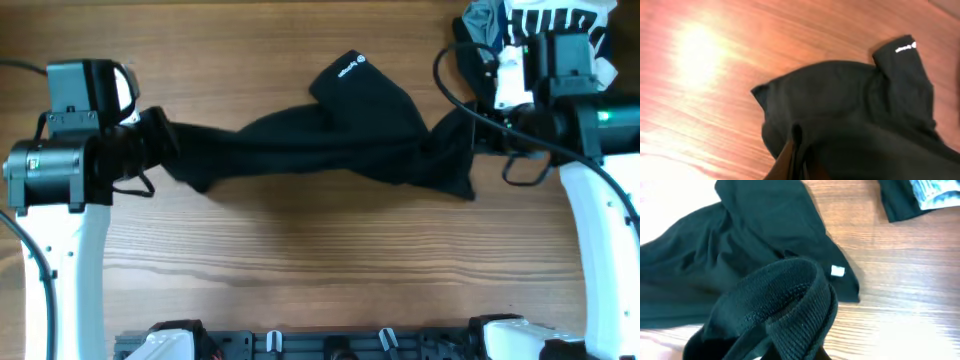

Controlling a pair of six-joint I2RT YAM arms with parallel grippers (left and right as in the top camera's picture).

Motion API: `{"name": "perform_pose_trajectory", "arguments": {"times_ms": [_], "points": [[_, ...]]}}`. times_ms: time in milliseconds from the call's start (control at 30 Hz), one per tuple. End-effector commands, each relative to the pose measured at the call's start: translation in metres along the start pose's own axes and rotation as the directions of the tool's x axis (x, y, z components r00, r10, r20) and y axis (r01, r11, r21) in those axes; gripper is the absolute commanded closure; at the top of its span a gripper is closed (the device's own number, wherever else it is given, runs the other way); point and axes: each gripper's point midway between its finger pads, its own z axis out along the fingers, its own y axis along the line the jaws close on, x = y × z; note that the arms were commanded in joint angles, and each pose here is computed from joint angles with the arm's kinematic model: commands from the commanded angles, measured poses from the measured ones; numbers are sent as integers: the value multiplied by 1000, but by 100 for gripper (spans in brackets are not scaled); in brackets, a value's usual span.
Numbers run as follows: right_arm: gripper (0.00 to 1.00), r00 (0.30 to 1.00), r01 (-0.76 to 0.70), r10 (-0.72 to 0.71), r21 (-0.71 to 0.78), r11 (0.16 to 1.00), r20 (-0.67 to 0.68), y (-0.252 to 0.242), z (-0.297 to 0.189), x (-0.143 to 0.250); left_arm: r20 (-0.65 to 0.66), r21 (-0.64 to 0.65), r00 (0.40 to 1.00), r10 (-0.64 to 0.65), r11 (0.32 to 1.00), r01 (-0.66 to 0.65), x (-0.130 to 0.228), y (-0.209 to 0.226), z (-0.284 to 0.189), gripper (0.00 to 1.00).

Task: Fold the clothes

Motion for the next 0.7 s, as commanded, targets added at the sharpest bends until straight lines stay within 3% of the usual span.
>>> {"name": "perform_pose_trajectory", "arguments": {"times_ms": [0,167,300,367,500,533,600,633,667], "points": [[96,998,20,-19,11,1000,-52,-6,22,0,-63,-104,998,-32,994,25,5,17,22,96],[96,986,29,-31,-15,999,-167,-8,94,-6,-298,-199,953,-62,980,1,20,27,108,96],[96,958,31,-42,-41,999,-285,-6,144,3,-520,-272,847,-106,961,-47,59,42,177,96],[96,950,28,-38,-38,999,-310,-8,153,6,-631,-289,764,-135,955,-70,86,45,184,96],[96,954,30,-40,-40,999,-297,-8,157,2,-767,-306,627,-138,937,-168,125,39,152,96],[96,955,31,-41,-40,999,-294,-8,158,1,-782,-282,615,-101,937,-205,129,33,151,96],[95,956,37,-48,-42,998,-290,-8,158,1,-751,-242,660,-34,944,-226,129,22,170,96],[95,956,42,-53,-44,998,-290,-8,158,1,-705,-235,709,-10,947,-220,122,22,188,79],[94,955,48,-59,-46,998,-290,-8,158,1,-646,-238,763,8,948,-211,110,24,205,46]]}}
